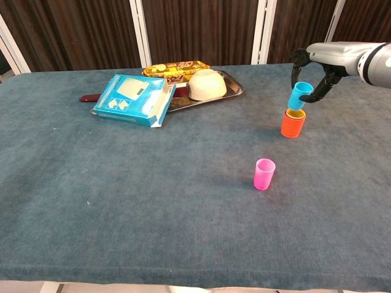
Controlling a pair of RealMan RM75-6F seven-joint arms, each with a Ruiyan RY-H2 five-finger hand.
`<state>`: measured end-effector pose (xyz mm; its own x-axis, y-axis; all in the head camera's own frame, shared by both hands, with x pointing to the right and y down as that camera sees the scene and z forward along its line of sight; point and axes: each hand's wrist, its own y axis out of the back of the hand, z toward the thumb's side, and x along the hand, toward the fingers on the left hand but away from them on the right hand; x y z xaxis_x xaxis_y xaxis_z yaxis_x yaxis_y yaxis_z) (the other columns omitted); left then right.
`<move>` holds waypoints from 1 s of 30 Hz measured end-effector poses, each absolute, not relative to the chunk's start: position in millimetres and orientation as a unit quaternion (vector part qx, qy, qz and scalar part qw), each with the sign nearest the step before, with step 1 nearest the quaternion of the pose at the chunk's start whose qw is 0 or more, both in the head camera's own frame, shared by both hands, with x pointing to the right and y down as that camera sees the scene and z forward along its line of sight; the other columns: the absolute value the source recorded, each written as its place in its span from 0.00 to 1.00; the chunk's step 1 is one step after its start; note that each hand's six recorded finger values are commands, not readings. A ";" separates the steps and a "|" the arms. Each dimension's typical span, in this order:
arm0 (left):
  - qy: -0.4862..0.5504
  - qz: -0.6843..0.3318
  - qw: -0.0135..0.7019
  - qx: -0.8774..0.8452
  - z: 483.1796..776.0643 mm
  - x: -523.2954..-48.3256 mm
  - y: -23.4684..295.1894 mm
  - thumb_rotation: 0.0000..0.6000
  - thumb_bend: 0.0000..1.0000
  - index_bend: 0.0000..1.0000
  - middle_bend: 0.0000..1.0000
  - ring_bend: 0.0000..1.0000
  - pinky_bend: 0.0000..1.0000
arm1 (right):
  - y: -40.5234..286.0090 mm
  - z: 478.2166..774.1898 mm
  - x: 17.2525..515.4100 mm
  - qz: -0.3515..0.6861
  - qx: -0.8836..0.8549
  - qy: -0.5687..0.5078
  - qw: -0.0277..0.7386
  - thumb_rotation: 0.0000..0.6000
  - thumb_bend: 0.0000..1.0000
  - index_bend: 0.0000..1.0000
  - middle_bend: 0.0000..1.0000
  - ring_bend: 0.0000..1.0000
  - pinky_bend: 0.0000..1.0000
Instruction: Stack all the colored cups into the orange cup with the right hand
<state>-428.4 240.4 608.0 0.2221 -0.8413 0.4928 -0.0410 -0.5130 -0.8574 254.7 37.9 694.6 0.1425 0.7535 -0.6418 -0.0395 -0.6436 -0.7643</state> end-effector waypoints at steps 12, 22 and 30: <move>0.318 -0.534 0.376 -0.687 608.7 -426.8 241.7 1.00 0.47 0.00 0.04 0.05 0.12 | 48.6 705.0 258.6 0.609 -0.680 -0.243 0.328 1.00 0.46 0.34 0.01 0.00 0.00; 0.322 -0.533 0.377 -0.686 606.6 -427.8 241.5 1.00 0.47 0.00 0.04 0.05 0.12 | 61.1 692.5 249.9 0.585 -0.706 -0.242 0.318 1.00 0.46 0.01 0.00 0.00 0.00; 0.316 -0.529 0.378 -0.690 607.9 -422.9 243.9 1.00 0.47 0.00 0.04 0.05 0.12 | 127.6 666.3 208.5 0.499 -0.782 -0.168 0.332 1.00 0.46 0.08 0.00 0.00 0.00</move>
